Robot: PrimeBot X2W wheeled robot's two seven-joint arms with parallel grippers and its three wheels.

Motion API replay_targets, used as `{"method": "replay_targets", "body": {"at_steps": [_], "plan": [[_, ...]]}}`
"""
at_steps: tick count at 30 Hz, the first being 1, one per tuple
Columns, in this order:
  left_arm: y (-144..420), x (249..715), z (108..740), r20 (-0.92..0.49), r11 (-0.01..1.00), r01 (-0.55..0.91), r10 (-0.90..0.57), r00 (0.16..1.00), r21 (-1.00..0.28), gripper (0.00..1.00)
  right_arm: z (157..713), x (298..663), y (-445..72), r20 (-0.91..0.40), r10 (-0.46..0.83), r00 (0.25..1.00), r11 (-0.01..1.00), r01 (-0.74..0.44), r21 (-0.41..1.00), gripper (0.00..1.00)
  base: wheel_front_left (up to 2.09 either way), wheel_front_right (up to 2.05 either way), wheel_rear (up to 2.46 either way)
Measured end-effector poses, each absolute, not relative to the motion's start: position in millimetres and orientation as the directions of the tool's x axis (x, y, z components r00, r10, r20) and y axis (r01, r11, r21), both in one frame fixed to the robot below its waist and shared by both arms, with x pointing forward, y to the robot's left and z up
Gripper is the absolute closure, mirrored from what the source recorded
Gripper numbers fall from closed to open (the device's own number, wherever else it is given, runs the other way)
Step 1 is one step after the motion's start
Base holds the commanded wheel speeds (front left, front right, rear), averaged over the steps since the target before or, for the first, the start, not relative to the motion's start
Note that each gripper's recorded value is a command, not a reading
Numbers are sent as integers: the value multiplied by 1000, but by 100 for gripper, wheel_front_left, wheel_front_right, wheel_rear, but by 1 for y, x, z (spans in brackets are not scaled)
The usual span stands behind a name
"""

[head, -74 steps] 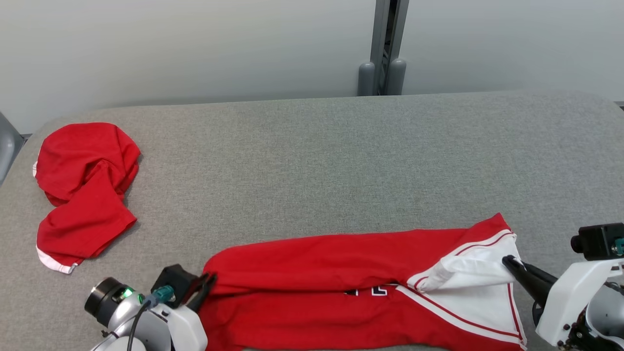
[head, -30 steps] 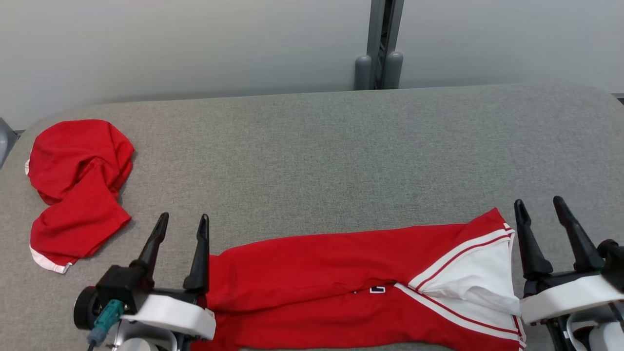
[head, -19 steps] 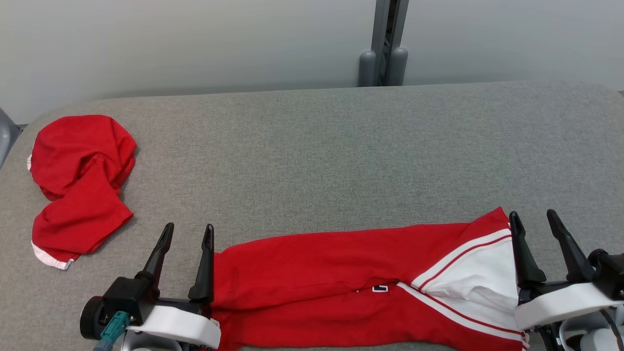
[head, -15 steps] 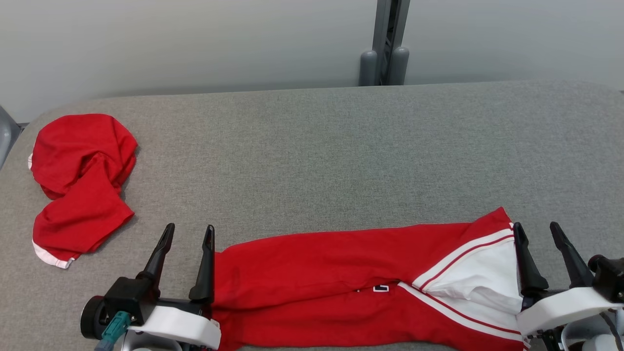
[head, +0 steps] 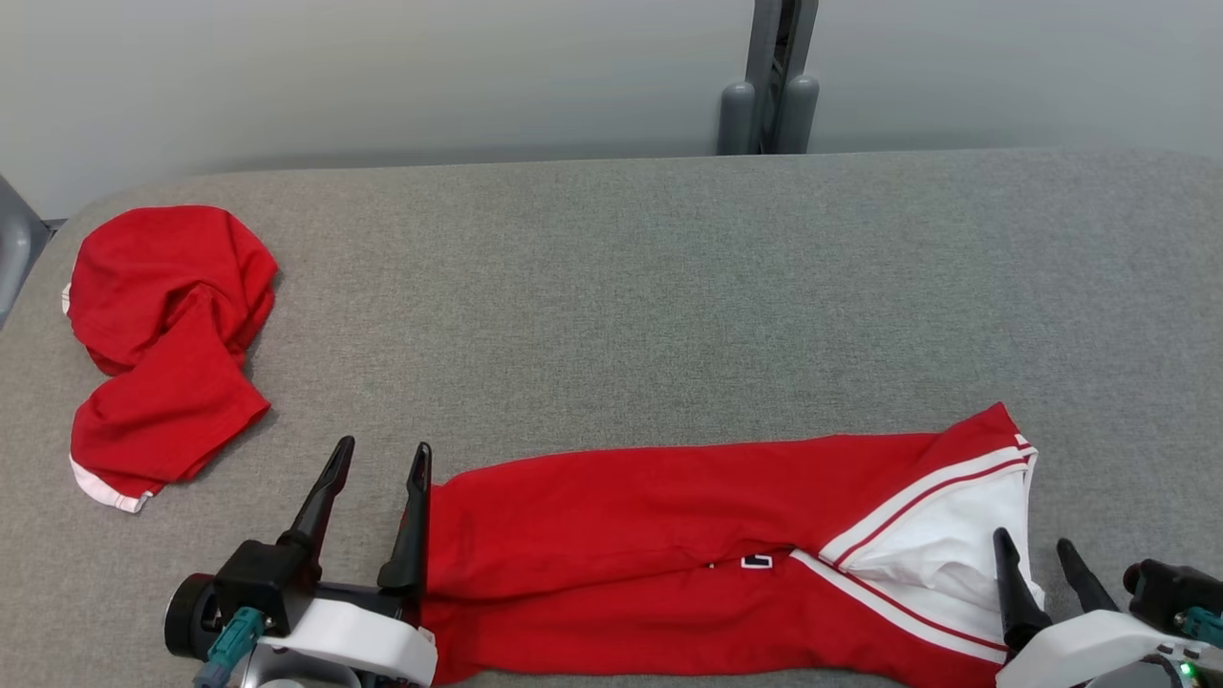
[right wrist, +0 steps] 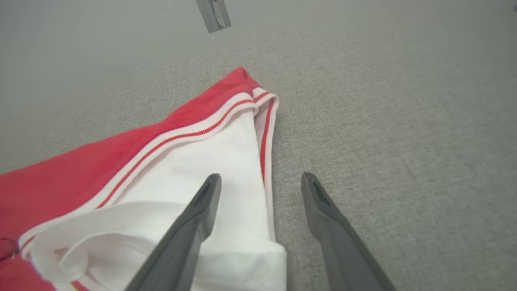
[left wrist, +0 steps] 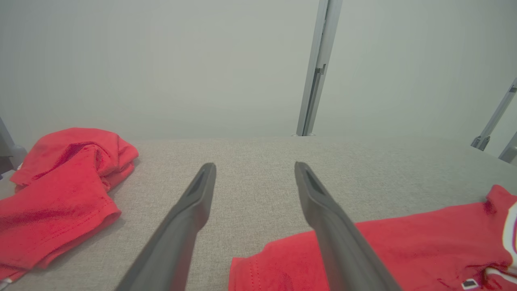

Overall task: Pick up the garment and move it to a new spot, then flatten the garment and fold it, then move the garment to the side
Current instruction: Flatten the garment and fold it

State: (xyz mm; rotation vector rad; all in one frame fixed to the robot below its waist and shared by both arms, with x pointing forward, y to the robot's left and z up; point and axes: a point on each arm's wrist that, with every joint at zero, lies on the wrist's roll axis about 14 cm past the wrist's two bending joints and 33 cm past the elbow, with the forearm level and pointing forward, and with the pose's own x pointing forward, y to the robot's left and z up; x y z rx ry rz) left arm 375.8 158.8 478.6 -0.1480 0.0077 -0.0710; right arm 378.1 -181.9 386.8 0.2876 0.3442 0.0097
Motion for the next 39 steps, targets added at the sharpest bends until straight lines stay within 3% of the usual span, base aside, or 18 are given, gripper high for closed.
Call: {"method": "replay_targets", "body": {"at_steps": [17, 19, 20, 21, 30, 39], "plan": [[158, 377, 481, 5, 989, 85, -85, 996, -121, 0, 360, 363, -164, -419, 113, 901, 945, 32, 325, 0, 0, 0, 0], [158, 377, 481, 6, 989, 86, -86, 996, -121, 0, 359, 363, -162, -420, 121, 899, 943, 28, 331, 53, 0, 0, 0], [158, 377, 481, 6, 989, 87, -87, 996, -121, 0, 359, 362, -161, -422, 125, 898, 943, 24, 331, 68, 0, 0, 0], [157, 376, 481, 6, 989, 87, -87, 996, -121, 0, 358, 362, -160, -423, 128, 897, 943, 22, 331, 100, 0, 0, 0], [157, 375, 481, 6, 989, 87, -87, 996, -123, 0, 360, 366, -164, -417, 139, 898, 948, 1, 319, 100, 0, 0, 0], [158, 376, 478, -2, 989, 83, -84, 996, -123, 0, 374, 388, -207, -396, 76, 915, 970, 24, 243, 100, 0, 0, 0]]}}
